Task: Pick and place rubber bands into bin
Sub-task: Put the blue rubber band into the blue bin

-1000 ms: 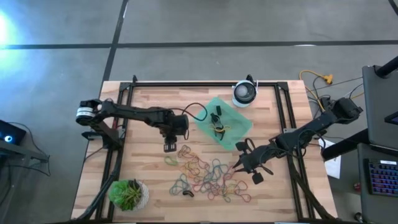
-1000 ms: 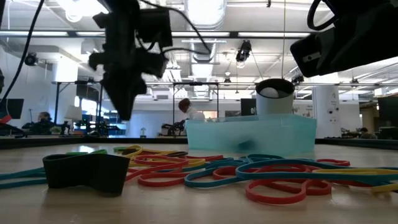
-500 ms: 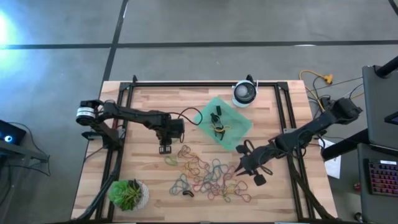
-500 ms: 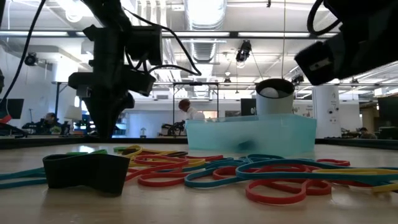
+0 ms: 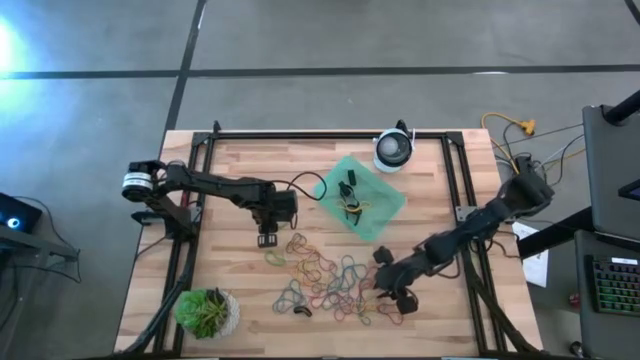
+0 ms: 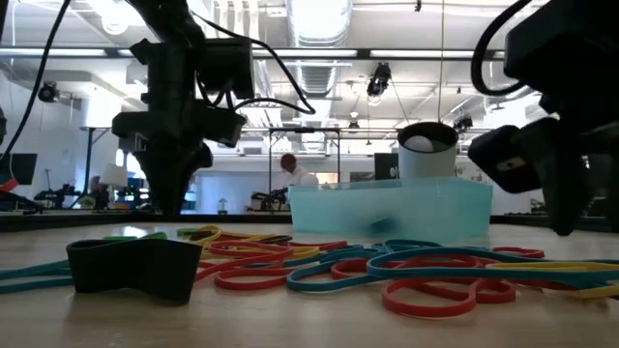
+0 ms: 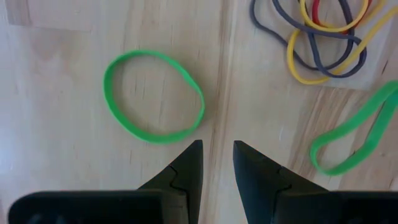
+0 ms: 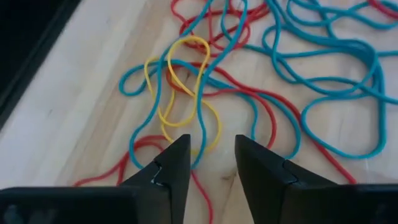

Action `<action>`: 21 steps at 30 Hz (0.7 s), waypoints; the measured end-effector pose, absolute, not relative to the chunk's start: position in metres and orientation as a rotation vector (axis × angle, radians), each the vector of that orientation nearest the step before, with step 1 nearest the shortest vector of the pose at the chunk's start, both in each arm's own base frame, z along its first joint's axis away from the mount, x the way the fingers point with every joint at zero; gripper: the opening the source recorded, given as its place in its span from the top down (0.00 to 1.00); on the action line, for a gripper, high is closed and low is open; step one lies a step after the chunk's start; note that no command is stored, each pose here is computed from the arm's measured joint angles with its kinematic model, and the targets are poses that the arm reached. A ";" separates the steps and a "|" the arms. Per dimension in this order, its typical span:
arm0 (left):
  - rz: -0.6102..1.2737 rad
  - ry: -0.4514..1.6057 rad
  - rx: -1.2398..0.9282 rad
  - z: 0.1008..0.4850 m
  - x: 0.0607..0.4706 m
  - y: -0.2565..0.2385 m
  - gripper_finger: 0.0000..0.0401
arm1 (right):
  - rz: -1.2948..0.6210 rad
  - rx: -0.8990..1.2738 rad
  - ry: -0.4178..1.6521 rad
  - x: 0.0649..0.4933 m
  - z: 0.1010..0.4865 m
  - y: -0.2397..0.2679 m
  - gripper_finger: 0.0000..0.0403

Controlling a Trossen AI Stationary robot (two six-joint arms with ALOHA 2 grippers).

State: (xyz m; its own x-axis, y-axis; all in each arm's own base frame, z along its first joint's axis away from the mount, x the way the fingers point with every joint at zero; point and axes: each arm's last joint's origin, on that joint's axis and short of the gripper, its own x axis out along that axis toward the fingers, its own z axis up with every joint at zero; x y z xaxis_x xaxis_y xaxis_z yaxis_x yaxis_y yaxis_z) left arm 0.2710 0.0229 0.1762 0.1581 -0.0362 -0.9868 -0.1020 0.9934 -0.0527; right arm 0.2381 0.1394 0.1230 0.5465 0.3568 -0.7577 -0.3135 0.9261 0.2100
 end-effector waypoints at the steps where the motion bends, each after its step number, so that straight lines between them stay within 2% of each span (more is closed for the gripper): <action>1: 0.047 1.411 -0.116 0.176 0.271 0.023 0.82 | 0.394 0.049 0.919 0.240 0.121 0.140 0.69; 9: 0.047 1.390 -0.115 0.176 0.273 0.023 0.82 | 0.375 0.057 0.954 0.247 0.114 0.144 0.70; 21: 0.048 1.394 -0.115 0.176 0.273 0.023 0.82 | 0.352 0.071 0.967 0.251 0.109 0.146 0.81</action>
State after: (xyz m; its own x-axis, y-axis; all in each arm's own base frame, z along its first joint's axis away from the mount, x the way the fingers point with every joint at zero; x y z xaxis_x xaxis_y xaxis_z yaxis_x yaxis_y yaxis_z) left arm 0.2727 0.0230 0.1764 0.1760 -0.0346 -0.9838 -0.1017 0.9934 -0.0531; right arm 0.2508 0.1464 0.1092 0.5158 0.3241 -0.7930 -0.2613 0.9411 0.2147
